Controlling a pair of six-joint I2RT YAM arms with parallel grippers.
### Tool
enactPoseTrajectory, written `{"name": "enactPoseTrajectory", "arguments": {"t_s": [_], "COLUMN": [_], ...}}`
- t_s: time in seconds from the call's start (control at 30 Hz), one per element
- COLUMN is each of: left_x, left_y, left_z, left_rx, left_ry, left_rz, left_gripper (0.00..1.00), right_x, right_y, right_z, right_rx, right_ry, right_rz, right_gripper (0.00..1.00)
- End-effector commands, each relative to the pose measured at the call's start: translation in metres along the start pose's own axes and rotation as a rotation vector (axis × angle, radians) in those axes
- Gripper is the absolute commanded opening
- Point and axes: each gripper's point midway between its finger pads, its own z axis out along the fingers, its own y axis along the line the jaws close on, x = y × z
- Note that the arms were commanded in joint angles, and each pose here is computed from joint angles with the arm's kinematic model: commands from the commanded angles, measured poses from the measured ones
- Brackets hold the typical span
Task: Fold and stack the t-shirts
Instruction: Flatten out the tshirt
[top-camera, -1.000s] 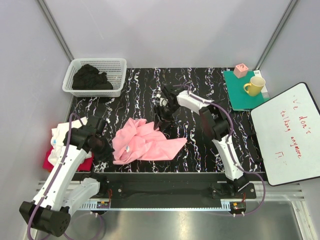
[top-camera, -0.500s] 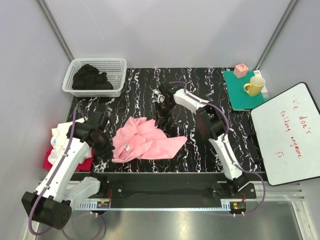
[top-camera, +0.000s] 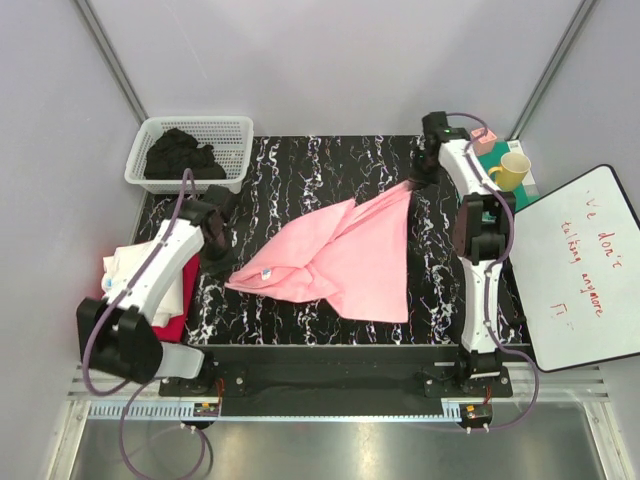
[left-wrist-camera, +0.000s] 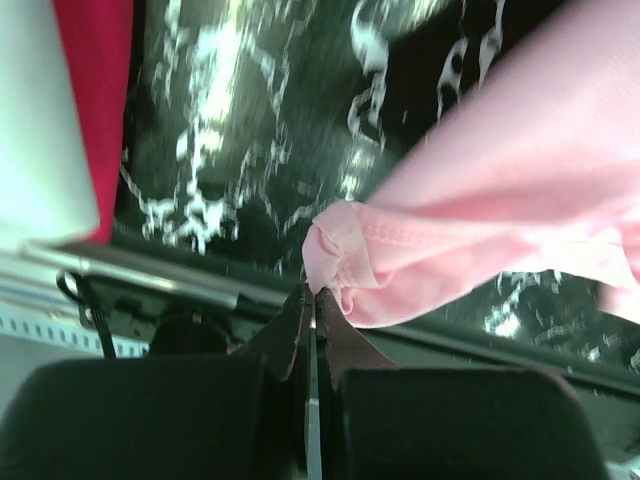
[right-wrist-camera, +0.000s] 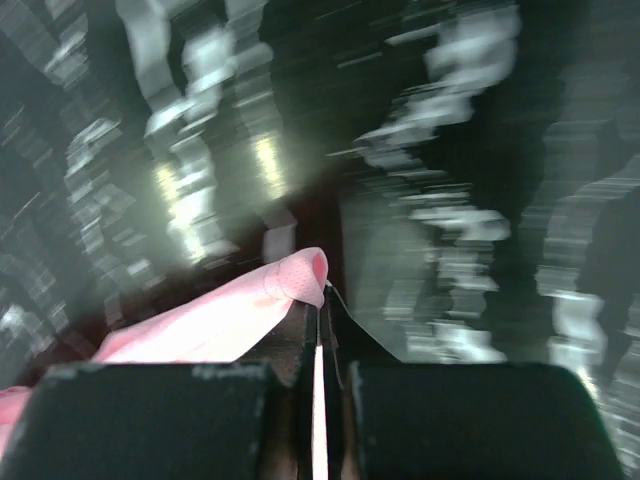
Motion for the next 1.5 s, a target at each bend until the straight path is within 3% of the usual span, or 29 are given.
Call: {"name": "enactPoseTrajectory", "arguments": {"t_s": [0.0,0.37,0.7,0.73,0.77,0.83,0.93,1.0,1.13,1.27,1.33,1.47], "left_x": [-0.051,-0.078,-0.132,-0.134,-0.137,-0.136,-0.138,-0.156,-0.198,-0.213,-0.217,-0.213], "left_y": [-0.01,0.024,0.052,0.051,0.045,0.039,0.035,0.024,-0.049,-0.122,-0.154,-0.209], "left_z": [0.022,0.104,0.102,0.101,0.101,0.101,0.088,0.066,0.013,0.01,0.004,0.029], "left_rx": [-0.07,-0.211,-0.267,-0.256,-0.228,-0.196,-0.17,-0.121,0.051,0.143,0.212,0.364], "left_ry": [-0.064,0.122,0.037,0.038,0.044,0.054,0.018,-0.072,-0.27,-0.3,-0.309,-0.216], "left_rz": [0.057,-0.091,-0.125,-0.123,-0.114,-0.103,-0.114,-0.11,0.051,0.239,0.278,0.283], "left_gripper": [0.0,0.0,0.0,0.05,0.21,0.34,0.71,0.99,0.99,0.95,0.9,0.9], "right_x": [-0.035,-0.045,-0.036,-0.038,-0.037,-0.04,-0.035,-0.031,-0.022,-0.016,-0.014,-0.013], "right_y": [-0.036,-0.046,-0.051,-0.05,-0.049,-0.045,-0.035,-0.033,-0.031,-0.024,-0.021,-0.018], "right_z": [-0.052,-0.033,-0.025,-0.026,-0.025,-0.026,-0.023,-0.021,-0.016,-0.011,-0.01,-0.007], "right_rx": [0.129,0.127,0.135,0.131,0.126,0.11,0.052,0.036,0.012,-0.032,-0.044,-0.062], "right_ry": [-0.127,-0.116,-0.085,-0.089,-0.085,-0.093,-0.066,-0.049,-0.016,0.015,0.022,0.031], "right_rz": [0.0,0.025,0.026,0.029,0.026,0.029,0.03,0.028,0.03,0.035,0.034,0.035], "right_gripper": [0.0,0.0,0.0,0.0,0.0,0.0,0.0,0.0,0.0,0.0,0.0,0.02]}}
